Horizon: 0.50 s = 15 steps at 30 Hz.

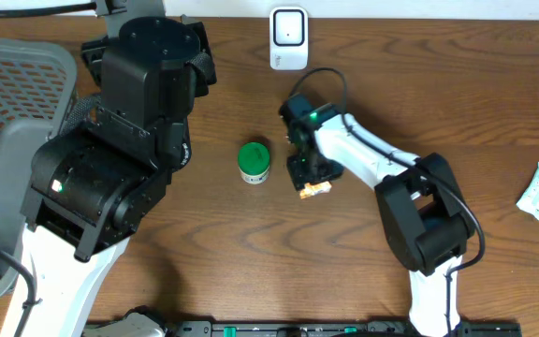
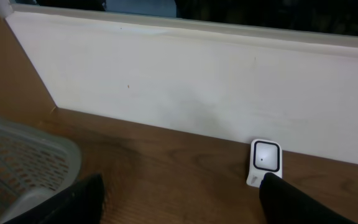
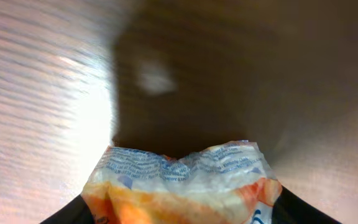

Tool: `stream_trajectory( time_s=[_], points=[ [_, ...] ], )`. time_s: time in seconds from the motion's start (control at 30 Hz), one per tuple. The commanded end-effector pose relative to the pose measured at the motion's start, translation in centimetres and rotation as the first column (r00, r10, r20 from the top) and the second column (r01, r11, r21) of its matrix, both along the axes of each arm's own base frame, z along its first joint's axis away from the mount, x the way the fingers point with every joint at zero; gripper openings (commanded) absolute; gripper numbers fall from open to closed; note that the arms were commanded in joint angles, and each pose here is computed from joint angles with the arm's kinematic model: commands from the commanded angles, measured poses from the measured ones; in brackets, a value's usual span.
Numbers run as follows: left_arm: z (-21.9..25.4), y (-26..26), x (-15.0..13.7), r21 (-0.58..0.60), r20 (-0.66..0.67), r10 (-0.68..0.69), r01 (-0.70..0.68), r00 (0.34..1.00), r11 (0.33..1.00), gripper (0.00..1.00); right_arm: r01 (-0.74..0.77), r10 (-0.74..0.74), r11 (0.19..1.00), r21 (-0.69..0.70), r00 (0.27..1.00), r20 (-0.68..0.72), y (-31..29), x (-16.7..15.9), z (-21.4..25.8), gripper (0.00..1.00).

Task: Scan the item barcode
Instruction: 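Grasp the orange-and-white tissue pack with the right gripper and lift, then carry the orange-and-white pack with the right gripper to the scanner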

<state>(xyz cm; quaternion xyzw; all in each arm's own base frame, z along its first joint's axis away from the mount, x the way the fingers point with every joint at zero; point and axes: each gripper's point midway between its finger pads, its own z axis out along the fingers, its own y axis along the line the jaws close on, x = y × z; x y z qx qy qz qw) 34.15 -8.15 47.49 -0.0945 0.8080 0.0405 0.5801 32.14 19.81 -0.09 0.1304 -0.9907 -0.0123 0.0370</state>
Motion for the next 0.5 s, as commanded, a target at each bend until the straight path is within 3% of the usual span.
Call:
stream_trajectory(
  time_s=[0.0, 0.13, 0.47],
  points=[
    [-0.7, -0.1, 0.3, 0.007, -0.018, 0.006, -0.006, 1.000, 1.000, 0.80, 0.158, -0.147, 0.984, 0.077, 0.981, -0.127, 0.0, -1.0, 0.2, 0.55],
    [-0.8, -0.1, 0.3, 0.011, -0.024, 0.006, -0.006, 1.000, 1.000, 0.80, 0.308, -0.268, 0.942, 0.133, 0.928, -0.258, -0.3, -1.6, 1.4, 0.51],
    [-1.7, -0.1, 0.3, 0.033, -0.061, 0.007, -0.005, 0.998, 0.999, 0.80, 0.527, -0.373, 0.824, 0.206, 0.779, -0.504, -0.7, -3.0, 4.0, 0.51]
  ],
)
